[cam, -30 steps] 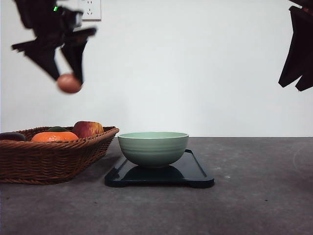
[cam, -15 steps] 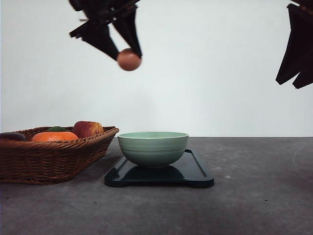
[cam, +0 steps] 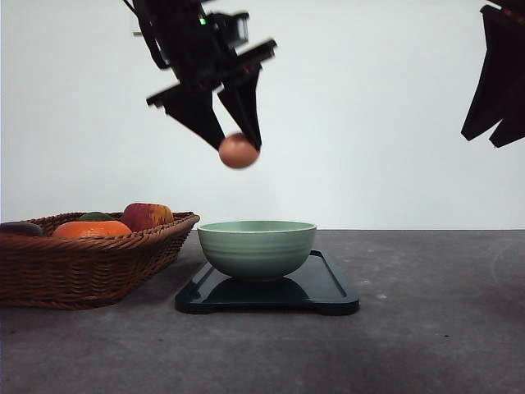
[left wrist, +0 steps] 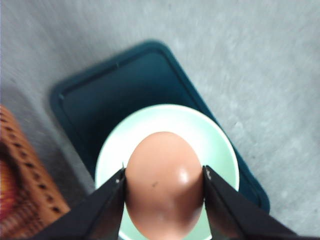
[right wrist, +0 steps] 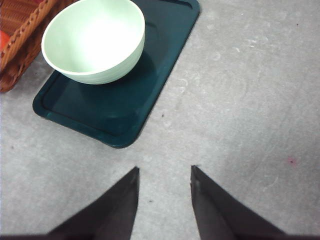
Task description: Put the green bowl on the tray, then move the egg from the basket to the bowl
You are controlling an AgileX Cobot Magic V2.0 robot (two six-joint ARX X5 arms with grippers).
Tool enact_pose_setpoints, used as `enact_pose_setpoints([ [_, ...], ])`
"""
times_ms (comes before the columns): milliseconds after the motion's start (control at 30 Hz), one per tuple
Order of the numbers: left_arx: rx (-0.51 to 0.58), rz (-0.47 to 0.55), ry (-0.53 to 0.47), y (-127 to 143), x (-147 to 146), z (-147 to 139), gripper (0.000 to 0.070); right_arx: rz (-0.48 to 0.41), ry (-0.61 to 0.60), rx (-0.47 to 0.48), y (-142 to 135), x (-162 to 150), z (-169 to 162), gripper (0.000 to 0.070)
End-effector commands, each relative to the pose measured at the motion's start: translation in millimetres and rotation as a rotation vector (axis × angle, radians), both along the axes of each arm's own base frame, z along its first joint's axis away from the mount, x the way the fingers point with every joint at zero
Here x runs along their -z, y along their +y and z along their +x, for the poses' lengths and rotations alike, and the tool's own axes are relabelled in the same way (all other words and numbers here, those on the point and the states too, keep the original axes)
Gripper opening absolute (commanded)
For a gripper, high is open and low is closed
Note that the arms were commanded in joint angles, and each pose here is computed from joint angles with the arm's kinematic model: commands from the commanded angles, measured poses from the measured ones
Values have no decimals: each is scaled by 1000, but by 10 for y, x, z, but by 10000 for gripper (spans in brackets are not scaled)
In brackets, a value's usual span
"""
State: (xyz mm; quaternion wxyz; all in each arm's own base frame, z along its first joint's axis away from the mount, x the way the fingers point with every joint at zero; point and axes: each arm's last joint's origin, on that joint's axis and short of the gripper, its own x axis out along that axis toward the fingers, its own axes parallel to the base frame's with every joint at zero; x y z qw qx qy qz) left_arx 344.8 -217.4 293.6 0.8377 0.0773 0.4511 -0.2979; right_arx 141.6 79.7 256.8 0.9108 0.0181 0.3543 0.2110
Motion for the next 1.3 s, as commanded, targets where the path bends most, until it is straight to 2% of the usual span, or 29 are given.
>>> enact_pose_setpoints([
  [0,23,8,-7,-99,86,66,160,9,-2,0,14,-9,5,193],
  [367,43,67,86,-296,632,215,159,20,-21,0,21,-26,17,193],
  [567,50,111,107,-370,822,230,159,20,-22,1,21,-26,17,193],
  [1267,54,155,118,-435,1050,272,159,21,-25,1,22,-29,19,193],
])
